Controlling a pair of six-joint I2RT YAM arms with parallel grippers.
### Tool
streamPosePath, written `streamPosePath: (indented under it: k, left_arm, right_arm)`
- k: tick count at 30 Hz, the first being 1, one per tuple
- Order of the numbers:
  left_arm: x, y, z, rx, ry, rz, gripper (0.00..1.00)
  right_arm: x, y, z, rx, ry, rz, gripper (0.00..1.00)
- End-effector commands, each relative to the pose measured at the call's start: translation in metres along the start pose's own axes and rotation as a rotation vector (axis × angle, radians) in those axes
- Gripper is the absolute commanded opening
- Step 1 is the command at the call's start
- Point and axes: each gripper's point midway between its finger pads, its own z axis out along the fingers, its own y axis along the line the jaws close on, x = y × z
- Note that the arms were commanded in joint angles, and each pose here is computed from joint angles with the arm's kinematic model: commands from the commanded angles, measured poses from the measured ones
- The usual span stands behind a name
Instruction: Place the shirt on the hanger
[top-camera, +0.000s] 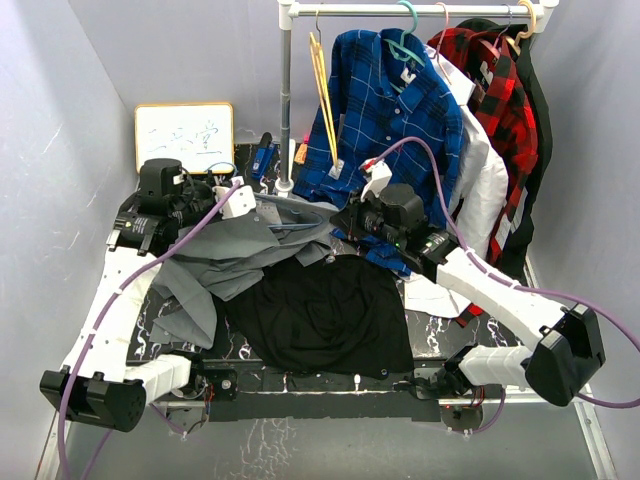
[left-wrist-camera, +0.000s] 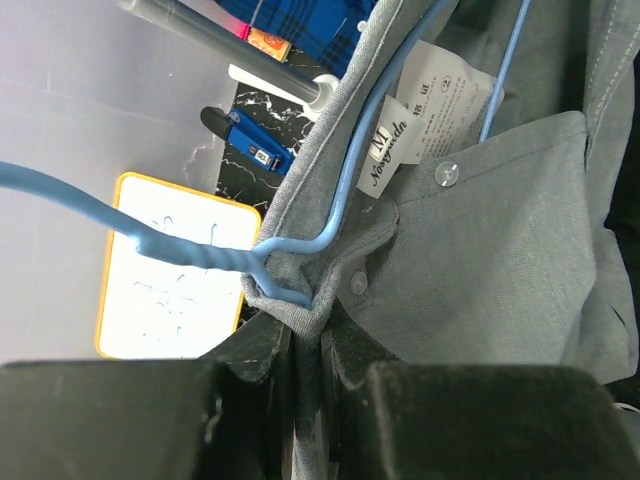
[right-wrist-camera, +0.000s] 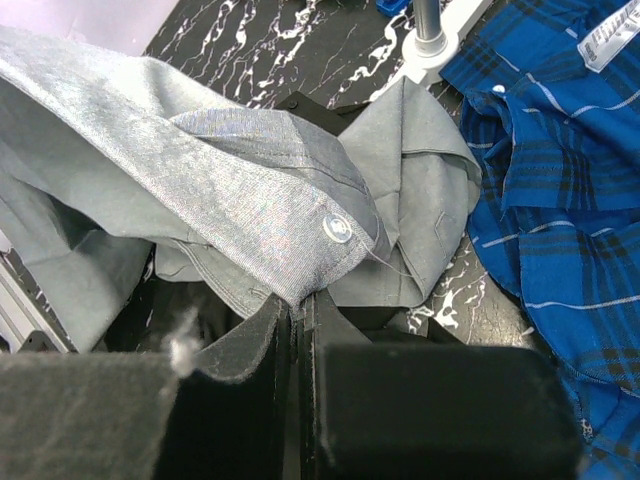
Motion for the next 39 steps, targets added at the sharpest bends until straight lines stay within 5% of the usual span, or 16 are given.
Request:
streamPosePath:
  k: [1, 12, 23, 27, 28, 30, 33, 34, 35, 39]
  left_arm:
    - [0.028, 0.044, -0.032, -0.221, 0.188, 0.025, 0.0]
    - [0.051, -0.011, 0.013, -0.168, 0.337, 0.058, 0.0]
    - [-0.02, 0.034, 0.02, -0.278, 0.13, -0.157, 0.0]
    - [-0.054, 0.023, 0.011, -0.162, 0.002, -0.249, 0.0]
    - [-0.062, 0.014, 0.009, -0.103, -0.029, -0.26, 0.0]
    - [-0.074, -0.008, 0.004, 0.01, -0.074, -0.289, 0.0]
    - [-0.086, -0.035, -0.003, 0.146, -0.134, -0.302, 0.0]
    - [-0.088, -0.043, -0.004, 0.185, -0.145, -0.299, 0.0]
    - [-0.091, -0.052, -0.006, 0.229, -0.162, -0.295, 0.0]
    - [-0.092, -0.076, -0.011, 0.334, -0.186, -0.273, 0.0]
  right_arm:
    - [0.006, -0.036, -0.008, 0.156, 0.052, -0.025, 0.0]
    - [-0.052, 0.078, -0.022, -0.109, -0.052, 0.018, 0.0]
    - [0.013, 0.138, -0.017, -0.243, 0.06, 0.101, 0.0]
    - [0.043, 0.156, -0.013, -0.277, 0.11, 0.117, 0.0]
    - [0.046, 0.164, -0.014, -0.293, 0.118, 0.109, 0.08]
    - [0.04, 0.179, -0.018, -0.31, 0.104, 0.064, 0.5]
    - [0.024, 0.188, -0.035, -0.3, 0.056, -0.016, 0.75]
    - [0.016, 0.186, -0.043, -0.298, 0.035, -0.029, 0.91]
    - [0.006, 0.185, -0.053, -0.302, 0.008, -0.042, 0.98]
    - [-0.034, 0.18, -0.107, -0.348, -0.07, -0.116, 0.98]
